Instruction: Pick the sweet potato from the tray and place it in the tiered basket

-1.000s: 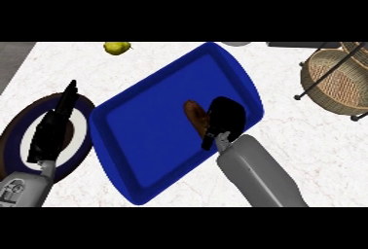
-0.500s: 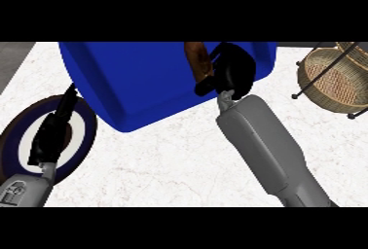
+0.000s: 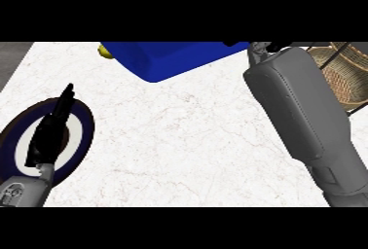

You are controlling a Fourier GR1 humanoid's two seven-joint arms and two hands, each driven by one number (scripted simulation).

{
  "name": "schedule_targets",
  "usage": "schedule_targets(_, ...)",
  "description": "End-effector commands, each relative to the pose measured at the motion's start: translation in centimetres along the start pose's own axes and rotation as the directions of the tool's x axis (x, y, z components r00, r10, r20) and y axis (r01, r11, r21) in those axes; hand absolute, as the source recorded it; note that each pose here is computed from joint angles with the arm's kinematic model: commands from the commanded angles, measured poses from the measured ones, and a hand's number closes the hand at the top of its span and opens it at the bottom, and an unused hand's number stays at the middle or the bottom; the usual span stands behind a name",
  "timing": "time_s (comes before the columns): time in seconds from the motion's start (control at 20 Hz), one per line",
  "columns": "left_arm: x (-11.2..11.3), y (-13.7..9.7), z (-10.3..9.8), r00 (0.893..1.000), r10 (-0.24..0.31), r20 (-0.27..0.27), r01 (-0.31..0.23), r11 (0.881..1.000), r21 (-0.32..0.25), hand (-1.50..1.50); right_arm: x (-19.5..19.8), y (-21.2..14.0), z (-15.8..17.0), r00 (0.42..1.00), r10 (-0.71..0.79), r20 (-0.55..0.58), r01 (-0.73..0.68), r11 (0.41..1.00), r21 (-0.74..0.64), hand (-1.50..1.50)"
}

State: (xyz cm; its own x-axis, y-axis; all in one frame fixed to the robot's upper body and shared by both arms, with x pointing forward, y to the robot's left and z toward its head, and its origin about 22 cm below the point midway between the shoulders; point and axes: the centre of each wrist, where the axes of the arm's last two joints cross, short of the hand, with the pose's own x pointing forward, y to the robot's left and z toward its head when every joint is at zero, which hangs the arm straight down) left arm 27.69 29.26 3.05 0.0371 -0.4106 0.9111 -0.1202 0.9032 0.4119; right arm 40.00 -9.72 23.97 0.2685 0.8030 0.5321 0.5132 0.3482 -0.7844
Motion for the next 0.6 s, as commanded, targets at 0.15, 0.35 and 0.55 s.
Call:
schedule_targets(0.15,-0.1,1.7,0.8,1.0,0.007,-0.015,-0.007,1.0,-0.002,0.0,-1.4,-4.0,-3.5,0.998,0.058,-0.035,-0.058,0.998,0.01,1.5)
schedule_targets(0.35,0.3,1.0,0.4,1.0,-0.005,0.002,0.005,1.0,-0.006,0.0,-3.5,-4.1,-5.3,0.999,-0.026,-0.038,0.027,0.999,0.019,1.5)
schedule_targets(0.55,-0.8,1.5,-0.7,1.0,0.006,-0.002,-0.006,1.0,0.001,0.0,-4.6,-6.1,-9.2,0.996,0.083,-0.015,-0.082,0.996,0.033,1.5)
